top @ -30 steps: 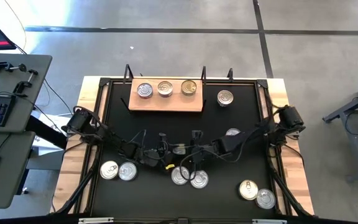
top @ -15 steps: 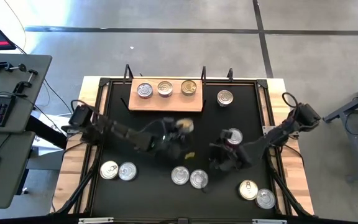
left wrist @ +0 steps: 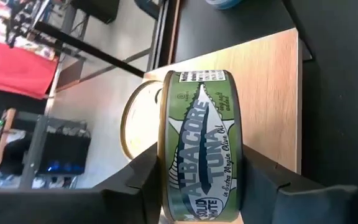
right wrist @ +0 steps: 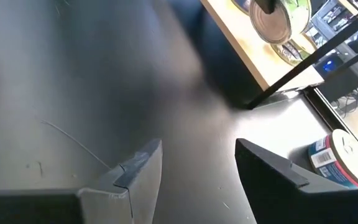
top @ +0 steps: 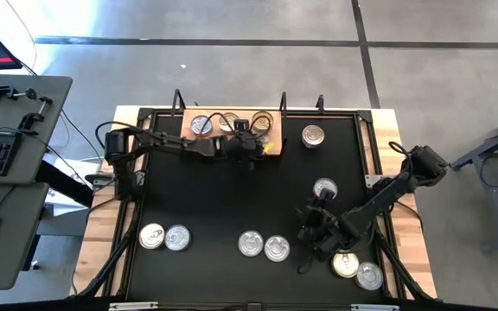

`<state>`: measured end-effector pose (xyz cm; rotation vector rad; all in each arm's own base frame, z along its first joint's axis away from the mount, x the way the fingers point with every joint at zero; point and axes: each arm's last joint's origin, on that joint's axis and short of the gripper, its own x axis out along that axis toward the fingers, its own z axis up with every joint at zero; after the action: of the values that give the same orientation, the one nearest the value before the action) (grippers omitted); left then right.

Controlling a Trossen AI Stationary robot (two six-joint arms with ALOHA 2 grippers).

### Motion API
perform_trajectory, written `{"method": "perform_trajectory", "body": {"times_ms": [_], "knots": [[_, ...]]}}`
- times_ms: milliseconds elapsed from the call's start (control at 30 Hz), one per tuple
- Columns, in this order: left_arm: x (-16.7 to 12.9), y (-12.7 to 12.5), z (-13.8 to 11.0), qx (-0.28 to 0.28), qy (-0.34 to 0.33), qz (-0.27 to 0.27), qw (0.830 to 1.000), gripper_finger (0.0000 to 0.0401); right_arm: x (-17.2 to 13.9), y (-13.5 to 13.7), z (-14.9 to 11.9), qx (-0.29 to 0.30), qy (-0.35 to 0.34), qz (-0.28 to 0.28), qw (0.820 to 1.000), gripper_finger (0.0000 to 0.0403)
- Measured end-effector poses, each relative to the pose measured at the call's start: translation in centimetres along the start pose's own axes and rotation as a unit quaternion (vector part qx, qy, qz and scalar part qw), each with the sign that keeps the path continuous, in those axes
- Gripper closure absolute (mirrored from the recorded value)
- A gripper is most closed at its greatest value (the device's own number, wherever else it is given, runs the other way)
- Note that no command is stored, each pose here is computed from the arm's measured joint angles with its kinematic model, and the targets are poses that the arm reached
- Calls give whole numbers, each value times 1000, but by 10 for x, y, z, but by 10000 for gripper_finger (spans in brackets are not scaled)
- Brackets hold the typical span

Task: Stack canned seafood by type on shelf
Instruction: Put the green tuna can on the shelf aligned with the other green tuna can

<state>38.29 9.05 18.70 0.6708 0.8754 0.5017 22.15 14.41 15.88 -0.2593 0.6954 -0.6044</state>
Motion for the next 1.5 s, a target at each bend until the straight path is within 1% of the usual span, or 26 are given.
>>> {"method": "perform_trajectory", "body": {"times_ms": [133,300,567,667,800,967,1100,1300,1367,1433,1500], "knots": [[2,4,1,-6,-18,-7,1000,240,0,0,0,2,-1,1,1000,208],[4,1,3,-9,-42,-29,999,237,0,1,0,5,-2,3,1000,208],[20,-18,-1,0,-34,-35,999,229,0,1,1,8,-2,5,1000,208],[20,-19,-1,-15,-34,-38,999,213,0,1,1,8,-2,5,1000,208],[17,-17,0,-34,-36,-43,998,177,1,1,1,8,-2,5,1000,208],[18,-17,-1,-34,-39,-56,997,134,1,1,1,9,-2,5,1000,208],[16,-18,0,-45,-34,-57,997,119,1,2,1,11,-3,6,1000,208],[15,-19,0,-47,-32,-57,997,118,1,2,1,11,-3,6,1000,208],[15,-18,-1,-57,-30,-53,997,118,1,1,2,11,-6,4,1000,208],[16,-16,-2,-68,-19,-36,997,118,1,1,2,11,-6,3,1000,208],[16,-14,-2,-79,-7,-8,997,118,1,1,2,11,-6,3,1000,208]]}}
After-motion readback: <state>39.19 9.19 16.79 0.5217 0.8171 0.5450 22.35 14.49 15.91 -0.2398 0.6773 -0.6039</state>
